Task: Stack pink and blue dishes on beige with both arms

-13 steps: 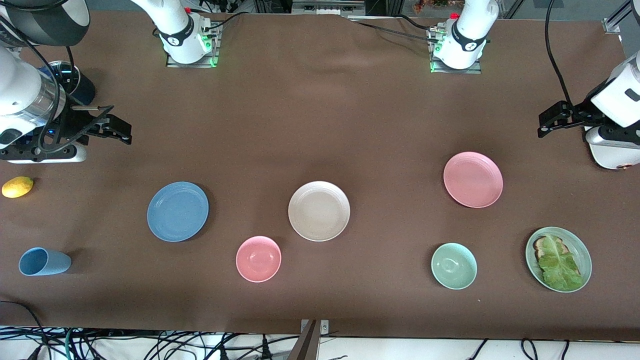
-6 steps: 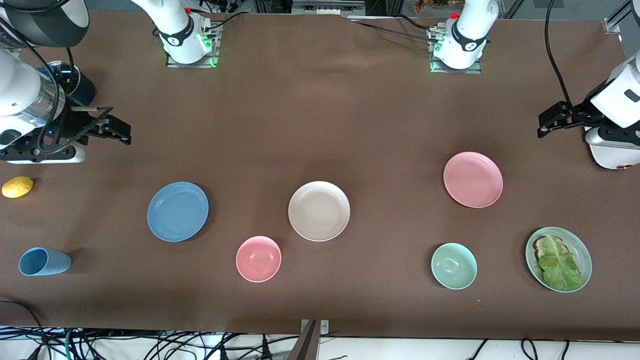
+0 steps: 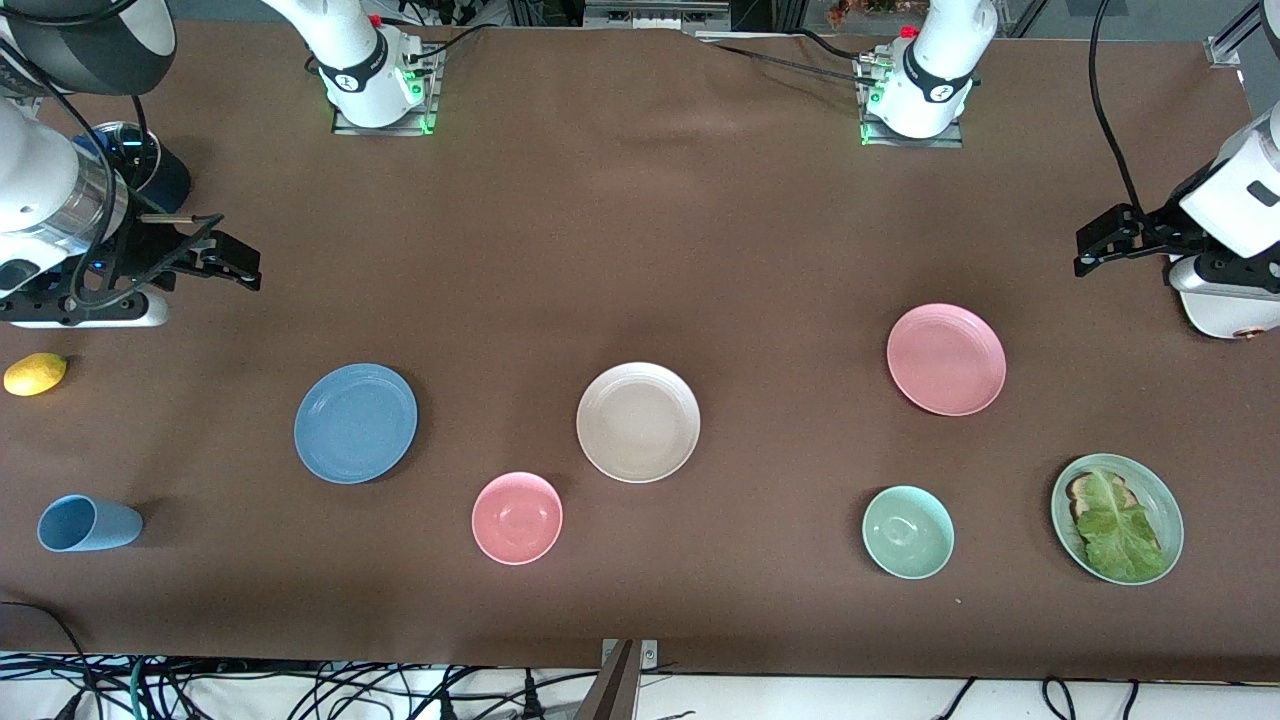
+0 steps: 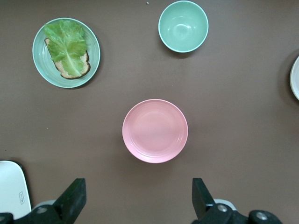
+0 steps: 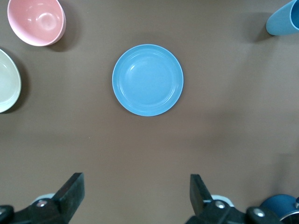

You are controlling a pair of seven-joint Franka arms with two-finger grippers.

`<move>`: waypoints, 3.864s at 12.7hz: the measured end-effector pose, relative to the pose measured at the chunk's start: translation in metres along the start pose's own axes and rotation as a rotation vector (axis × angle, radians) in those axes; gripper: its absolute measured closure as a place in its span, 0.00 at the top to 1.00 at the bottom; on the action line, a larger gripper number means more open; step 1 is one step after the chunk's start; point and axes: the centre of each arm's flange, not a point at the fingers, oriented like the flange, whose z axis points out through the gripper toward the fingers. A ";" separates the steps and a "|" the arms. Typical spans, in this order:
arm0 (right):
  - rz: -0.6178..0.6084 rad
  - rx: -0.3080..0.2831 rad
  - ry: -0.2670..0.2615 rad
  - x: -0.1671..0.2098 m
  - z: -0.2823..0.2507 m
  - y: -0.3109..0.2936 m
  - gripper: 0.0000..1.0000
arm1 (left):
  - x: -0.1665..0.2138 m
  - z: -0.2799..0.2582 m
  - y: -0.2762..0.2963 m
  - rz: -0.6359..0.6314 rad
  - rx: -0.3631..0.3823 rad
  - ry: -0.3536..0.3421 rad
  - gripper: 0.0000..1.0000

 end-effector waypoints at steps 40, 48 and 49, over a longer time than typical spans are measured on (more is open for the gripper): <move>0.084 0.005 0.062 0.016 0.003 0.047 1.00 | -0.011 0.378 -0.078 -0.087 -0.039 -0.164 1.00; 0.098 0.003 0.065 0.019 0.006 0.059 1.00 | -0.027 0.411 -0.091 -0.076 -0.059 -0.212 0.78; 0.092 0.003 0.061 0.019 0.009 0.065 1.00 | -0.027 0.412 -0.090 -0.075 -0.060 -0.212 0.65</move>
